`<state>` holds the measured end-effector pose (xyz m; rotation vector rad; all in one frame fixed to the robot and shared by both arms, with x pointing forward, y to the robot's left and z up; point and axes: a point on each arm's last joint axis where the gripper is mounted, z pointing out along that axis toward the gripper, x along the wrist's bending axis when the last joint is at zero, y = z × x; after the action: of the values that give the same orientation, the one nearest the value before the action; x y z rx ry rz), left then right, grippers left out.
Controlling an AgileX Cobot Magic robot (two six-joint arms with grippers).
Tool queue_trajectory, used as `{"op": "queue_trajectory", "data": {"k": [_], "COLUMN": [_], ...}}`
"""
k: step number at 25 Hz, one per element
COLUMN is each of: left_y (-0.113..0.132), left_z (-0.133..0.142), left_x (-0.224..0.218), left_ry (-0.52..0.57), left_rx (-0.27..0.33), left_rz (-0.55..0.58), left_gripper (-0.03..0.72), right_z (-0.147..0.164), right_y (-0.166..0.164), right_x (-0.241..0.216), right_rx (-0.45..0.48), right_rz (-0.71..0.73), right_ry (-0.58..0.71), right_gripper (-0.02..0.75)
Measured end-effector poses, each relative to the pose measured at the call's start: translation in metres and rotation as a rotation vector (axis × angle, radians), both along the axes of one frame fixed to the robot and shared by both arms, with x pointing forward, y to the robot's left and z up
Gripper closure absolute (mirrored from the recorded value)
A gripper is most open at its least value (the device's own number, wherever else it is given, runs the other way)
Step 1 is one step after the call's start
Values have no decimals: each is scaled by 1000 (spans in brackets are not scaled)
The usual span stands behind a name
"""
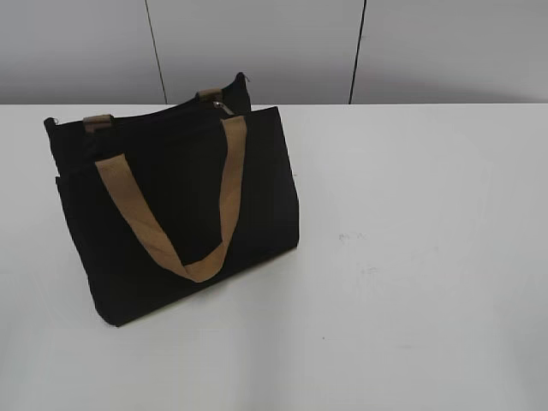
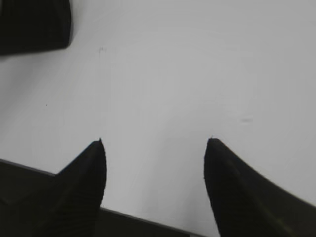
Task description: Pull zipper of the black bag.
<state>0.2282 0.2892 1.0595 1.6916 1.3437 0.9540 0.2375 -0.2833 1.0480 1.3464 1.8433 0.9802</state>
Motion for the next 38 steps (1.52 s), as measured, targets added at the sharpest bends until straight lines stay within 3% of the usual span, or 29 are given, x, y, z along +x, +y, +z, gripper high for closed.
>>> {"op": "queue_trajectory", "data": {"k": [11,22,28,38], "left_y": [0,0,0,0], "left_z": [0,0,0,0], "left_x": [0,0,0,0], "left_ry": [-3,-3,-3,-3], "left_rx": [-1,-1,-1,-1], "left_rz": [0,0,0,0], "left_gripper": [274,274,274,274], "right_z": [-2,-2,-2,-2], "right_y": [-4,-7,-7,-7], "right_x": [-6,-5,-5,-5], "right_rx": [24,37,17,16], "right_rz": [-65,-108,-97,-95], "right_ry": [-25,-18,-23,-23], "right_gripper": [254,325,255,241]}}
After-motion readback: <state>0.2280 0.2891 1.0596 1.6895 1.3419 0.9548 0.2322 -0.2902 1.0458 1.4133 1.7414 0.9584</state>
